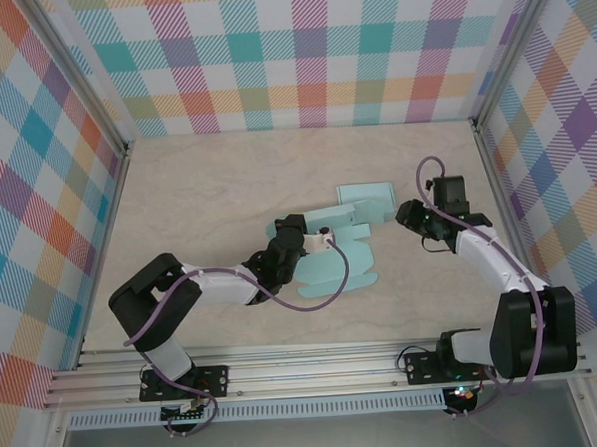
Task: Fold the paper box
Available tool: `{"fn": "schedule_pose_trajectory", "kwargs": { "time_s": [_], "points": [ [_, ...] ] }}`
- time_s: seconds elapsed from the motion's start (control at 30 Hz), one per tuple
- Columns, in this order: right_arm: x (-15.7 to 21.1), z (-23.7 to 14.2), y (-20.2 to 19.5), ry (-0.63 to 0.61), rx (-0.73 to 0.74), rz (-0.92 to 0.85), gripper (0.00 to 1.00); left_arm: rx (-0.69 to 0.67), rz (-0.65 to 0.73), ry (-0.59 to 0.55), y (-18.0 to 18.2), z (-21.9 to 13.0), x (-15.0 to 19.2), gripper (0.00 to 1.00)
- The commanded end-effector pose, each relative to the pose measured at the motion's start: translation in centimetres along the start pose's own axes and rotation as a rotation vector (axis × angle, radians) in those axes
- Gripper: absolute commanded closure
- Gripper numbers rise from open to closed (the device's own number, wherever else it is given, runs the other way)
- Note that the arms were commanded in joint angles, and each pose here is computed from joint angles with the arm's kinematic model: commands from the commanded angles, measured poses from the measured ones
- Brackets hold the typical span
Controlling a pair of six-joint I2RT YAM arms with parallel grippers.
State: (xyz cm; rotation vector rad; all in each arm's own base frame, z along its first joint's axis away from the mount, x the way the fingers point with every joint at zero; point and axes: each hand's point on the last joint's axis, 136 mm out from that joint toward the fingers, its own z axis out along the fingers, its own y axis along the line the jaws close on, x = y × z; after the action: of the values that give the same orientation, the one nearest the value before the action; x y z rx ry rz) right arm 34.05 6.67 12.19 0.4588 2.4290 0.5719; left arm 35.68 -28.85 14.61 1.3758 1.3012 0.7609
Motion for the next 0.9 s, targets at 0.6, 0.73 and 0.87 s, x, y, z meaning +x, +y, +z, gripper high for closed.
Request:
{"fn": "schedule_pose_trajectory", "kwargs": {
  "time_s": [0.6,0.73,0.87],
  "points": [
    [4.4,6.5,5.0,0.048,-0.241,-0.136,0.56,0.013,-0.114,-0.068,1.4,-1.3,-1.3,1.00],
    [3.7,7.5,5.4,0.044,-0.245,-0.143,0.55,0.016,-0.116,-0.068,1.4,-1.3,-1.2,1.00],
    [3.5,8.2,5.0,0.050,-0.212,-0.151,0.51,0.019,-0.122,-0.072,1.3,-1.3,-1.3,1.00]
  ]
}}
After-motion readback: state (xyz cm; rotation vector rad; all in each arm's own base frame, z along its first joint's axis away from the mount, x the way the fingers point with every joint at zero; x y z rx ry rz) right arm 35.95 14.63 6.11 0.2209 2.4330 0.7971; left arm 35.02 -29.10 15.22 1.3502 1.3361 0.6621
